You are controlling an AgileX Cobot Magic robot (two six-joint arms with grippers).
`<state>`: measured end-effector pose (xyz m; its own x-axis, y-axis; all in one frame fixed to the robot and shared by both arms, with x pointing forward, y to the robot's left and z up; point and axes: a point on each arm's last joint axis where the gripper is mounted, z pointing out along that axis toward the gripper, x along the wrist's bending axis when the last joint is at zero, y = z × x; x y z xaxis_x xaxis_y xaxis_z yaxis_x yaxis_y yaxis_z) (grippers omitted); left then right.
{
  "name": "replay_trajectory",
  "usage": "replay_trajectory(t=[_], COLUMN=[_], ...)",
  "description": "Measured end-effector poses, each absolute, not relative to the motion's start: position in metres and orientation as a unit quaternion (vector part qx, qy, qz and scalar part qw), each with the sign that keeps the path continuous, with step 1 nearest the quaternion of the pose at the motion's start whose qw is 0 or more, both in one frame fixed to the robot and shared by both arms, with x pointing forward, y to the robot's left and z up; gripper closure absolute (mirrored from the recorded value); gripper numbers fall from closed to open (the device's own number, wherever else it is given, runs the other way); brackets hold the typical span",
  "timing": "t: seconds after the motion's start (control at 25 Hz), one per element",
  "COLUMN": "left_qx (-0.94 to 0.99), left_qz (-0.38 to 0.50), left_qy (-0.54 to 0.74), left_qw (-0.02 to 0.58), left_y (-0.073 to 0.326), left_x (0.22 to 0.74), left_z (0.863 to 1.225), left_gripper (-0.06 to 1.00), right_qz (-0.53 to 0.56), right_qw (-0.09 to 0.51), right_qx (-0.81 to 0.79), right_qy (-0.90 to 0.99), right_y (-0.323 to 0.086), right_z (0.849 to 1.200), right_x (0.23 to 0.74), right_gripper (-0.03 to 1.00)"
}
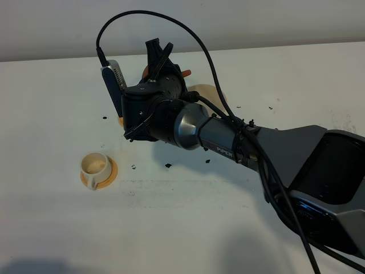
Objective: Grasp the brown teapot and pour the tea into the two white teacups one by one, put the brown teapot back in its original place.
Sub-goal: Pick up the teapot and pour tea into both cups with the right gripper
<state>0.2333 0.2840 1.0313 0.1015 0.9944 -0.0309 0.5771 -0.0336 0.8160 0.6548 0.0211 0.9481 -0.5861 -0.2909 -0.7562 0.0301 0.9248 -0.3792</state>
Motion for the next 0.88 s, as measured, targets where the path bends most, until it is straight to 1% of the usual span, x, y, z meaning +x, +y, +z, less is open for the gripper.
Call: replay_trajectory(t=[0.24, 0.6, 0.72, 0.88], left_qx=[0.654, 0.654, 0.654, 0.654], left_qz=[0.298, 0.298, 0.298, 0.298], left_qy=[0.6, 0.6, 0.6, 0.6], left_qw=[0.35, 0.35, 0.35, 0.35], left_y=[0.284, 0.284, 0.284, 0.284], left_x=[0.233, 0.233, 0.233, 0.233], left_z=[1.031, 1.031, 1.031, 1.031], left_gripper=[0.51, 0.51, 0.51, 0.51], right_qz=[-0.17, -0.096, -0.065, -0.016], right_qw=[0.441, 0.403, 0.391, 0.367], right_qx=[-0.065, 0.036, 0.075, 0.138], right_qy=[0.879, 0.909, 0.915, 0.92], right_y=[0.021, 0.025, 0.025, 0.019], right_z=[0.946, 0.939, 0.949, 0.975], right_x=[0.654, 0.647, 0.643, 0.639], right_gripper=[0.86, 0.86, 0.86, 0.86])
